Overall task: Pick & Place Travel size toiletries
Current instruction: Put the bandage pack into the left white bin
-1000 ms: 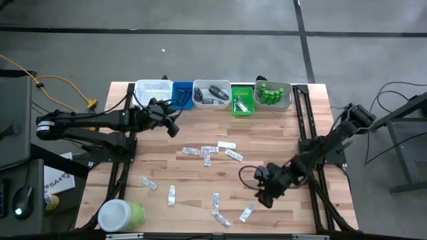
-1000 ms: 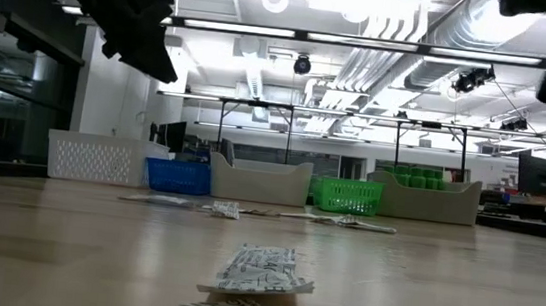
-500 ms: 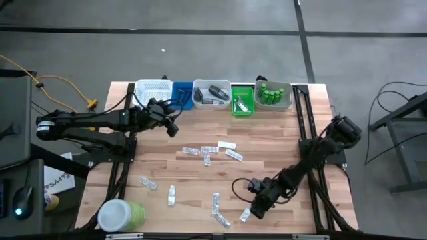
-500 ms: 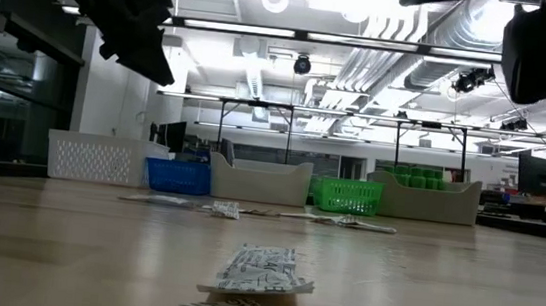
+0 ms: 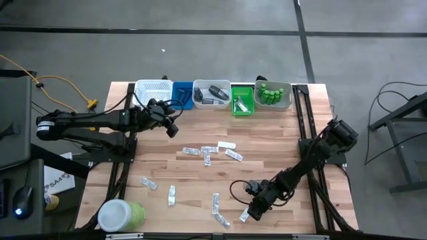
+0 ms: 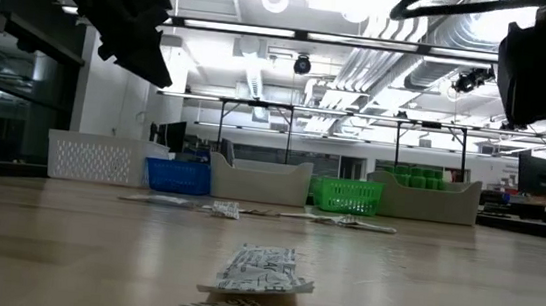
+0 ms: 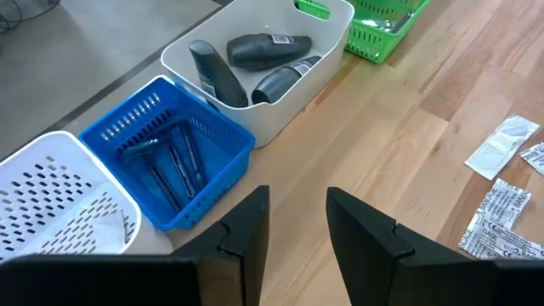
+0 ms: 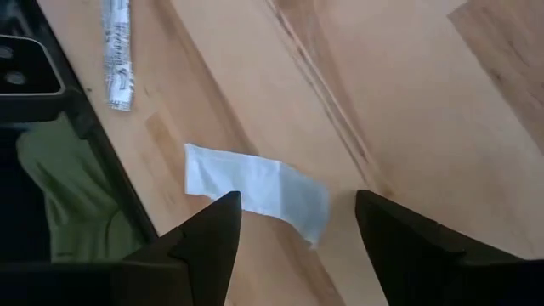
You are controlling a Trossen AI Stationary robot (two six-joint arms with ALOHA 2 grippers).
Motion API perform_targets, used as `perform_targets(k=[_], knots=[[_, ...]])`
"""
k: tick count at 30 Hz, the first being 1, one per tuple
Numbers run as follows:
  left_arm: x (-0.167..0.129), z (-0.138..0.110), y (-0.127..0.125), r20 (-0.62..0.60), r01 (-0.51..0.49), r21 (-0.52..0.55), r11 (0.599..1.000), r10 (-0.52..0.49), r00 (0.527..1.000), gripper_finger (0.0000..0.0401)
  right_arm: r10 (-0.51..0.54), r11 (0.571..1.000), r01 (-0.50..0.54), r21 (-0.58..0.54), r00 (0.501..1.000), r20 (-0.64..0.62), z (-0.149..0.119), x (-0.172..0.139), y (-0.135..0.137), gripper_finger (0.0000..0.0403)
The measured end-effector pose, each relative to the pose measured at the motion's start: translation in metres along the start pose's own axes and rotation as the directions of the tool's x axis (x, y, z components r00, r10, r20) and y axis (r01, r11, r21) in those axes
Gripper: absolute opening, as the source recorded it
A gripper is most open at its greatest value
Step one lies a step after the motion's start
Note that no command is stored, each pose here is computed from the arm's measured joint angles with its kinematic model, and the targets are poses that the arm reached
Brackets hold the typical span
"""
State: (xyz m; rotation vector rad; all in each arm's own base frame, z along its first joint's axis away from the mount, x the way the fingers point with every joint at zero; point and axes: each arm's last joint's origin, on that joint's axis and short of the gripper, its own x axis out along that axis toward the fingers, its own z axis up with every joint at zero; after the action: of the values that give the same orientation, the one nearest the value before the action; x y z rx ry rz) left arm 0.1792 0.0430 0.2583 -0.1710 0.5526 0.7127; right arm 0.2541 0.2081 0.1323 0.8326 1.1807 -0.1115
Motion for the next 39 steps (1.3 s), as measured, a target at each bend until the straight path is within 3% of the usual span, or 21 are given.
perform_targets(k=[14,26,39], knots=[[0.0,0.0,-0.0001,-0.001,0.005,0.001,1.0,-0.005,1.0,0.0117,0.028,0.999,-0.028,0.03,1.0,-0.003,-0.002,0.0008,0.0028,0.022],[0.0001,-0.0001,-0.0001,-0.002,0.004,0.003,1.0,-0.004,1.0,0.0117,-0.007,1.0,0.008,0.029,1.0,-0.002,-0.0026,0.0014,-0.0007,0.0103],[0.0001,-0.0002,-0.0001,-0.003,0.004,0.001,1.0,-0.004,1.0,0.0117,-0.034,0.999,0.033,0.019,0.999,0.006,-0.0028,0.0013,-0.003,0.0005]])
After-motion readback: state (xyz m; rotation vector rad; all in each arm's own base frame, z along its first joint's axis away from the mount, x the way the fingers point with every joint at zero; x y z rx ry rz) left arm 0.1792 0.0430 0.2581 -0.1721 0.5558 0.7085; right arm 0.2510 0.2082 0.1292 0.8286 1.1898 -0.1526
